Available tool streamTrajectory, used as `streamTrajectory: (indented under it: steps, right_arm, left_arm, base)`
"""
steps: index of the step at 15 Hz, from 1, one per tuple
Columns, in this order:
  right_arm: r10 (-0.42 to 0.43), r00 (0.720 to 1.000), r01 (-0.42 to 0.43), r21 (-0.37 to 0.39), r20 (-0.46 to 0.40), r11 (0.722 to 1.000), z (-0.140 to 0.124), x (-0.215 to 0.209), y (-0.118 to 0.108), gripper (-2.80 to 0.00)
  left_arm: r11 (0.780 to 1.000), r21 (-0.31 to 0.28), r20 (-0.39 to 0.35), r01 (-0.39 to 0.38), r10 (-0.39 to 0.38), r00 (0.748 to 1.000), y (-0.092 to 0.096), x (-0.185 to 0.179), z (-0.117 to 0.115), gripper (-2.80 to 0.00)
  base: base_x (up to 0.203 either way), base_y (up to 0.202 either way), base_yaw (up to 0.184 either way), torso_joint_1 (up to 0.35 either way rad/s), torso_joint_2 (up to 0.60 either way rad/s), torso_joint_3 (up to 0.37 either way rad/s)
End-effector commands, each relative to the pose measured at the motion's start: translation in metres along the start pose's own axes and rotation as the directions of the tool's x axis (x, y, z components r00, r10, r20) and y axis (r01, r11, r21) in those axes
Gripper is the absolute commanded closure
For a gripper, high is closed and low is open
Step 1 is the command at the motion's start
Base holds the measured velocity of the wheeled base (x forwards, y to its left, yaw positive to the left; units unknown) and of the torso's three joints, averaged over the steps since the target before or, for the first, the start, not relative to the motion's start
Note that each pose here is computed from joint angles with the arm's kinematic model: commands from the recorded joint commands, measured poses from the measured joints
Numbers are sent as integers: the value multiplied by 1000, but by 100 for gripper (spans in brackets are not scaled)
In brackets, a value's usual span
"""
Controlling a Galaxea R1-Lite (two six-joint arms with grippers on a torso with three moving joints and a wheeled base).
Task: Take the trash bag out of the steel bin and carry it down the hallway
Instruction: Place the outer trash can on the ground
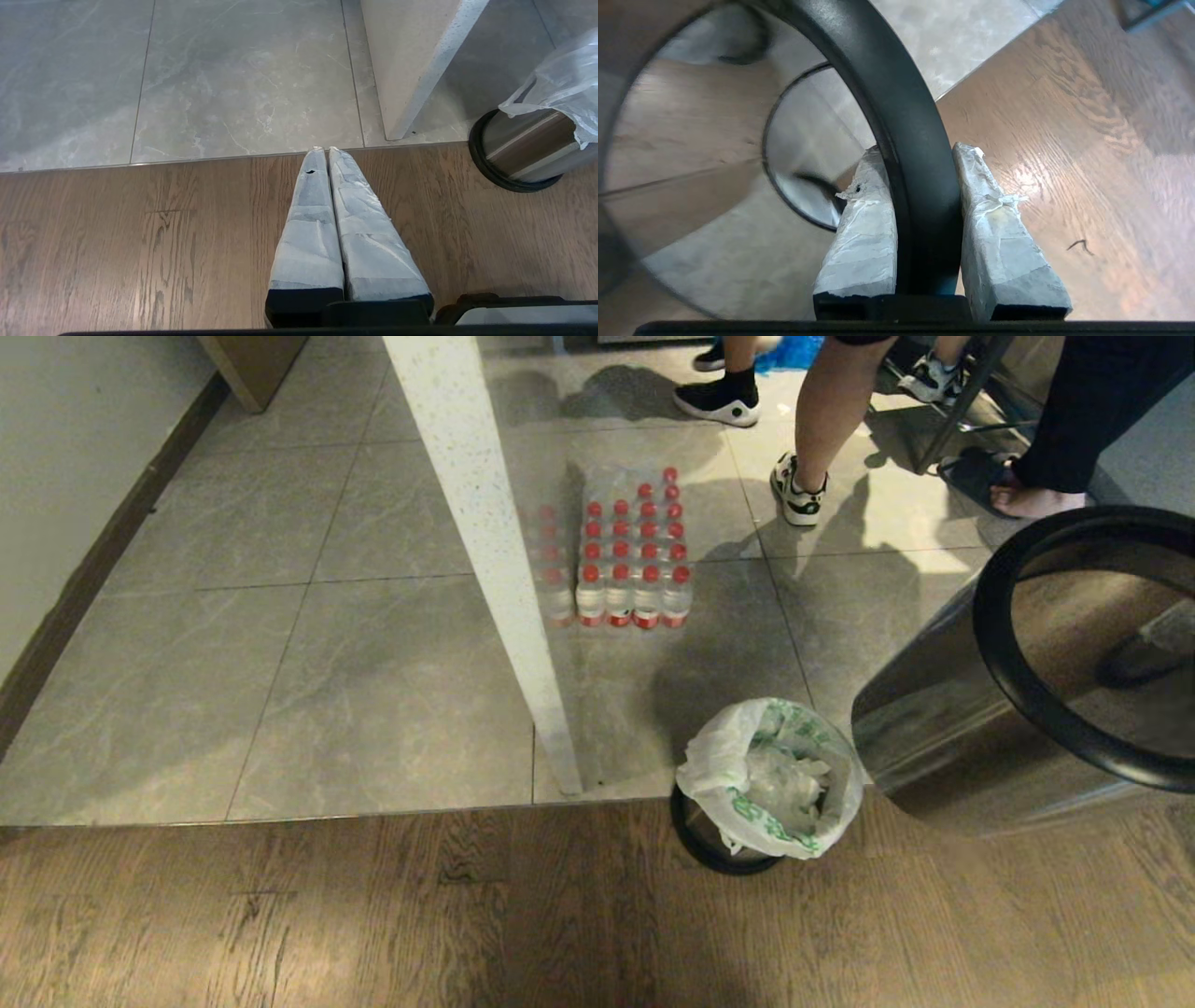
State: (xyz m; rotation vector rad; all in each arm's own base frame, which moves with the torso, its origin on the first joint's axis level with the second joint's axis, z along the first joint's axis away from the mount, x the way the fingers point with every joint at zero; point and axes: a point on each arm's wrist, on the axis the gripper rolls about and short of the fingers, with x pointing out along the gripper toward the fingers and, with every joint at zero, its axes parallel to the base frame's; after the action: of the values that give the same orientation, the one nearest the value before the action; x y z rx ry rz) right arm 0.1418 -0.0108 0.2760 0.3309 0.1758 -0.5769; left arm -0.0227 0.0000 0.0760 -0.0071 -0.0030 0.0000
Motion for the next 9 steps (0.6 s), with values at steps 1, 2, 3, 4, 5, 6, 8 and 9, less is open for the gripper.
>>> streamTrajectory:
  steps: [1, 2, 3, 4, 5, 6, 8, 9]
  right_arm:
    - [-129, 991, 129, -3, -43, 992, 0, 38, 1, 0]
    - [-171, 984, 172, 9, -54, 985, 2, 55, -1, 0]
    - [-212, 975, 214, 21, -69, 977, 2, 73, -5, 0]
    - [-255, 964, 258, 43, -74, 965, 4, 93, -13, 0]
    - [-266, 960, 271, 58, -85, 961, 4, 112, -18, 0]
    - [-263, 960, 270, 68, -101, 960, 1, 128, -22, 0]
    - [-236, 962, 248, 77, -138, 966, -9, 158, -25, 0]
    - [-224, 962, 238, 81, -156, 968, -15, 171, -26, 0]
  left_arm:
    - [1000, -1, 0, 0, 0, 1000, 0, 0, 0, 0]
    - [1000, -1, 0, 0, 0, 1000, 0, 0, 0, 0]
    - [1000, -1, 0, 0, 0, 1000, 0, 0, 0, 0]
    - [1000, -1, 1, 0, 0, 1000, 0, 0, 0, 0]
    - [1000, -1, 0, 0, 0, 1000, 0, 0, 0, 0]
    - [1000, -1, 0, 0, 0, 1000, 0, 0, 0, 0]
    - [1000, -1, 0, 0, 0, 1000, 0, 0, 0, 0]
    - [1000, -1, 0, 0, 0, 1000, 0, 0, 0, 0]
  base:
    - [0, 0, 0, 0, 0, 0]
    - [0, 0, 0, 0, 0, 0]
    - [0, 0, 0, 0, 0, 0]
    - [0, 0, 0, 0, 0, 0]
    - [0, 0, 0, 0, 0, 0]
    - [0, 0, 0, 0, 0, 0]
    - [0, 0, 0, 0, 0, 0]
    - [0, 0, 0, 0, 0, 0]
